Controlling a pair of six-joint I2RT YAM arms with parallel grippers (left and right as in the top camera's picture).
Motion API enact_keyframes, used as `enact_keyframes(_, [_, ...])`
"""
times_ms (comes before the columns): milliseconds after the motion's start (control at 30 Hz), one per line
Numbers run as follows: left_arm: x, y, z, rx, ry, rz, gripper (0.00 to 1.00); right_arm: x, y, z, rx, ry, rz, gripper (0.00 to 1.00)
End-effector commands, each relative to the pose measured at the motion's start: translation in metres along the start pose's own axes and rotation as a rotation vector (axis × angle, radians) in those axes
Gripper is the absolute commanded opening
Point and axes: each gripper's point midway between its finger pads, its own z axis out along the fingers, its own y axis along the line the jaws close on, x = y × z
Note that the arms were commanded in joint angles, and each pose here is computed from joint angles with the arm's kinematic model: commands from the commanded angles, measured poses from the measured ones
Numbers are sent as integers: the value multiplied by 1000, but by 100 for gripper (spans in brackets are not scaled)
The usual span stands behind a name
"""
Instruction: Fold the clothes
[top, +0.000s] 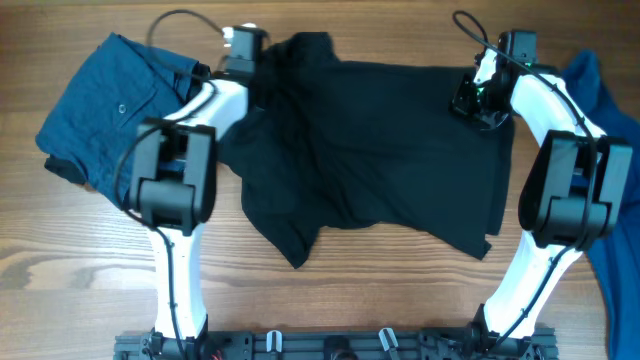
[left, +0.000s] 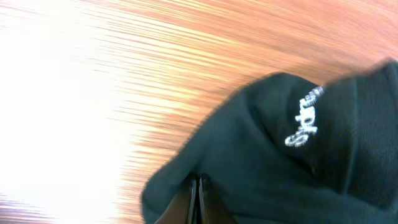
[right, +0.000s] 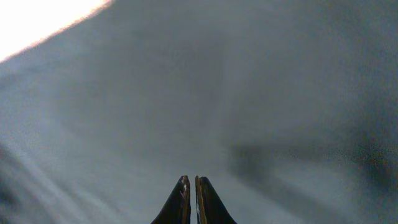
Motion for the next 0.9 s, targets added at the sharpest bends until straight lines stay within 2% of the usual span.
enact_keyframes(0, [2,49,14,-36,43,-132,4,7,-28,25,100,29,18,5])
enact_keyframes(133, [5,45,14,-4,62,-123,5,5,-58,33,225,11,19,4])
enact_keyframes(267, [10,25,12,82,95,-118,14,-24,-85,16,237,-69,56,4])
enact_keyframes(300, [10,20,10,113,105,-119,21,-33,-92,9,225,-89,77,4])
enact_keyframes(333, [9,11,6,157,115,-119,34,-40,-98,3,206,-105,96,4])
enact_keyframes(433, [-5,-4,-20,225,120,-110,57,-62,-112,-18,120,-162,222,4])
enact_keyframes(500, [-15,-8,-39,236,115,-60,63,-67,-110,-24,48,-165,230,4])
enact_keyframes(567, [-26,-10,-68,238,109,2,67,-69,-89,-34,-85,-156,137,4])
enact_keyframes(633, [-38,-13,-107,239,105,44,87,-71,-72,-56,-140,-172,88,4])
enact_keyframes(733, [-49,-15,-164,241,104,65,88,-70,-50,-96,-161,-202,36,4])
enact_keyframes(767, [-52,-15,-201,241,102,65,89,-60,-41,-117,-160,-189,42,4])
enact_keyframes(867, [-45,-10,-252,234,129,58,82,-25,-37,-125,-112,-69,104,4])
